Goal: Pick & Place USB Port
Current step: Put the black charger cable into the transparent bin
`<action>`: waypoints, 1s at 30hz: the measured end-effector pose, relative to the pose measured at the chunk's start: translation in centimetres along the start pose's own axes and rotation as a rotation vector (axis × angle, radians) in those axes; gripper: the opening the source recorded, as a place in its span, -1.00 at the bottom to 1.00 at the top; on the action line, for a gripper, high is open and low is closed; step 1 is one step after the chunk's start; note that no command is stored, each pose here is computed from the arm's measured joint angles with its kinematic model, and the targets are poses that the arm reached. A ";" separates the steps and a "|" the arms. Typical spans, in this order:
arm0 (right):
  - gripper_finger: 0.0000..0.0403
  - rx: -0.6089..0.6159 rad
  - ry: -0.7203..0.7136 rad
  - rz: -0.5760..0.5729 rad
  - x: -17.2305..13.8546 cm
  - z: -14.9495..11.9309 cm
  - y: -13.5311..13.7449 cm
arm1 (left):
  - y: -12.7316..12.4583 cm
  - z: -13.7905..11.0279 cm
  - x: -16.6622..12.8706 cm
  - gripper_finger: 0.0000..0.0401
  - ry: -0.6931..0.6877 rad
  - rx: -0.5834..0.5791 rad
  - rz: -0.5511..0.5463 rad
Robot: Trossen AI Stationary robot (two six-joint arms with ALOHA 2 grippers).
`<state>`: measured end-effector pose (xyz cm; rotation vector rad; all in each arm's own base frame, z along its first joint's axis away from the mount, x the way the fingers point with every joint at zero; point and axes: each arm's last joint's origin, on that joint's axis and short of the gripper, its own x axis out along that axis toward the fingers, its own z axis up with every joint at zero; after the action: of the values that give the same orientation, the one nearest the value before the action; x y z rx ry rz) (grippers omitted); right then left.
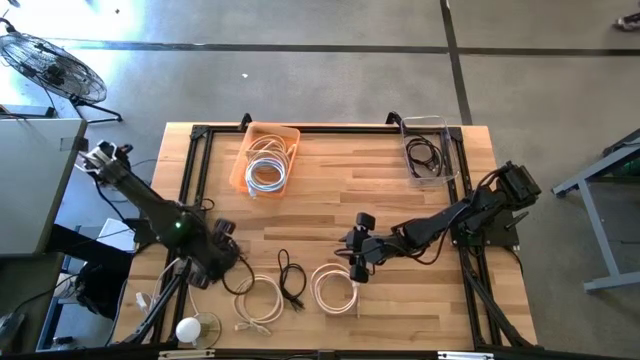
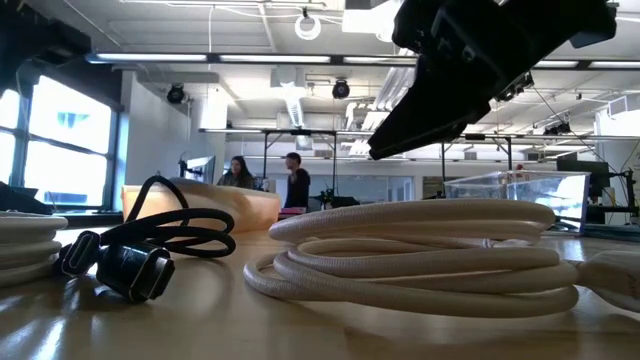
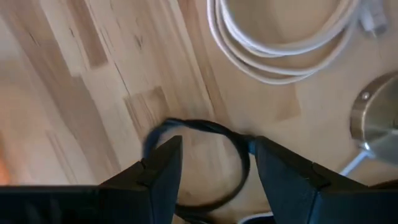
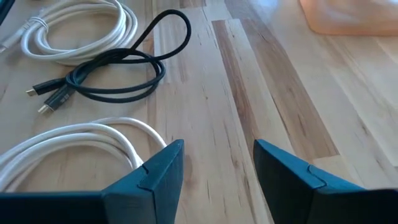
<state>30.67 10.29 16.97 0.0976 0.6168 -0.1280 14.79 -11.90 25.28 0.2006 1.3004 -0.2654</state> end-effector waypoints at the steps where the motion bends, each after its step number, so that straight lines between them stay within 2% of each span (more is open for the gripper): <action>1: -0.08 0.000 0.000 0.000 0.0 0.0 0.0 | -0.2 0.1 0.3 -0.04 0.017 -0.030 0.003; 6: -0.08 -0.001 0.001 0.001 0.0 0.0 0.0 | -0.8 0.8 2.3 -0.04 0.103 -0.132 0.037; 19: -0.08 -0.022 0.007 0.022 -0.2 -0.2 0.5 | -1.8 1.9 6.2 -0.04 0.261 -0.148 0.060; 30: -0.08 -0.042 0.007 0.042 -0.5 -0.5 1.3 | -2.2 2.4 8.1 -0.04 0.291 -0.161 0.080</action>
<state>30.16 11.67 16.95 0.0700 0.6241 -0.0737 18.32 -15.33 18.07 0.1579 1.5909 -0.0628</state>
